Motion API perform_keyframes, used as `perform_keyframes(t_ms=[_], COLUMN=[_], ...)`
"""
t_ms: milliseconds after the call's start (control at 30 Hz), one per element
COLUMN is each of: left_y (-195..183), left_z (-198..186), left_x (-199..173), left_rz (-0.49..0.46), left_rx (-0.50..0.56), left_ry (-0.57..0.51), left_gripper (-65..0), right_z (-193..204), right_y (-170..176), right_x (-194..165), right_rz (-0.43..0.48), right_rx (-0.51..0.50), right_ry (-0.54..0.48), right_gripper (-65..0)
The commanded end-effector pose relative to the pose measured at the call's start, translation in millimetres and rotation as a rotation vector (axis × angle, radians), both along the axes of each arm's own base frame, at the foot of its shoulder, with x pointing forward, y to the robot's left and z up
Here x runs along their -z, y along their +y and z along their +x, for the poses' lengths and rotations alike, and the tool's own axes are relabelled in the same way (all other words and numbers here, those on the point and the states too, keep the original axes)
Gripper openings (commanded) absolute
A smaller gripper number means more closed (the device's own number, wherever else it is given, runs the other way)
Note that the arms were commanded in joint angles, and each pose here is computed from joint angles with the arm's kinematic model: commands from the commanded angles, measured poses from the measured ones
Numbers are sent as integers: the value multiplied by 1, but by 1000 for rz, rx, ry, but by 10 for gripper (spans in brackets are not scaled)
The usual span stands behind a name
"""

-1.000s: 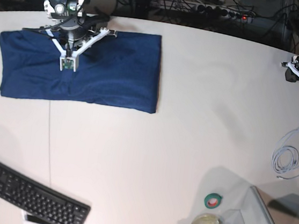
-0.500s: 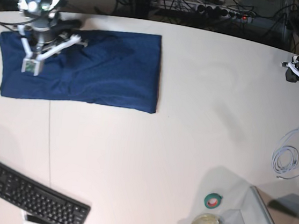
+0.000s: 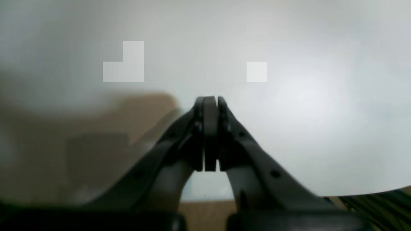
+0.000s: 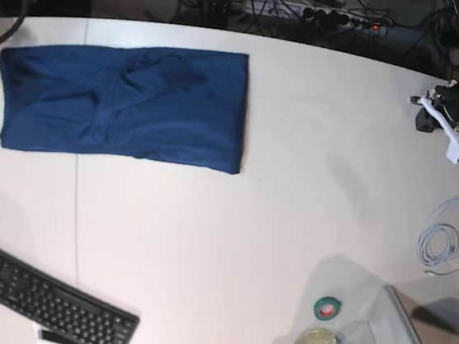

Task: Layout the t-shirt on the table in an organized manner, then fold the t-shirt properly
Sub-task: 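Raise the right gripper off the shirt and move it aside, then grasp opposite ends of the shirt rectangle with both grippers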

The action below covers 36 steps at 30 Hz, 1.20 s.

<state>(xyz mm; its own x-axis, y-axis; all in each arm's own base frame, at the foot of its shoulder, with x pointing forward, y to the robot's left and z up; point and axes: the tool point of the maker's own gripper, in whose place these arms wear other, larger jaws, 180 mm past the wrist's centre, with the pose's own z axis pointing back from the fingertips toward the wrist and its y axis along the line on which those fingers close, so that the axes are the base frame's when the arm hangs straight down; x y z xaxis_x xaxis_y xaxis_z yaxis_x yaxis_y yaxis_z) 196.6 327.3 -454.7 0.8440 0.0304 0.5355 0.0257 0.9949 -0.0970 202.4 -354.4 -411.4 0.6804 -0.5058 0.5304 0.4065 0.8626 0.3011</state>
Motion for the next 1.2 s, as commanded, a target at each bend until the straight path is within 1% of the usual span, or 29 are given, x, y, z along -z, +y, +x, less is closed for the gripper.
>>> perform_keyframes(t_ms=[0,67,133,167,233,333,400,533,600,667,767,833,900,967,1033,1100,1167], left_y=[3,-9,-26,-43,-81,-126,-148,-167,-168,-176,-201,-219,-238,-250,-263,-268,-276], left_z=[8,10,14,18,28,16,9,-2,-4,-2,-2,-7,-4,-1,6,18,26], left_x=[-9,-6,-3,-2,-6,0,8,24,31,33,35,38,36,36,36,34,31], left_rz=[14,4,-8,-24,-61,-74,-79,-74,-77,-98,-138,-163,-185,-199,-217,-213,-219], left_rx=[15,48,100,139,215,331,376,388,386,384,432,475,522,551,550,530,536], left_ry=[-32,-25,-21,-35,-101,-138,-148,-128,-111,-122,-132,-121,-131,-132,-144,-162,-178], left_gripper=[-650,-650,-650,-650,-650,-650,-650,-650,-650,-650,-650,-650,-650,-650,-650,-650,-650], right_z=[2,-5,-5,-3,-6,-11,-17,-17,-18,-19,-23,-29,-35,-38,-38,-39,-37], right_y=[-11,-12,-14,-20,-29,-25,-17,-12,-7,-3,6,12,29,38,41,44,54], right_x=[-14,-11,-3,1,14,32,44,58,64,69,77,83,92,95,96,97,99], right_rz=[-45,-51,-31,-17,31,94,136,176,203,224,259,288,332,354,361,367,391], right_rx=[-2,-5,12,21,39,-7,-23,15,21,25,29,24,10,0,-1,-4,-16], right_ry=[-31,-17,-23,-23,5,14,22,-3,3,10,23,52,87,103,106,112,117], right_gripper=[-149,-144,-143,-143,-143,-143,-144,-144,-144,-144,-144,-144,-147,-147,-147,-147,-147])
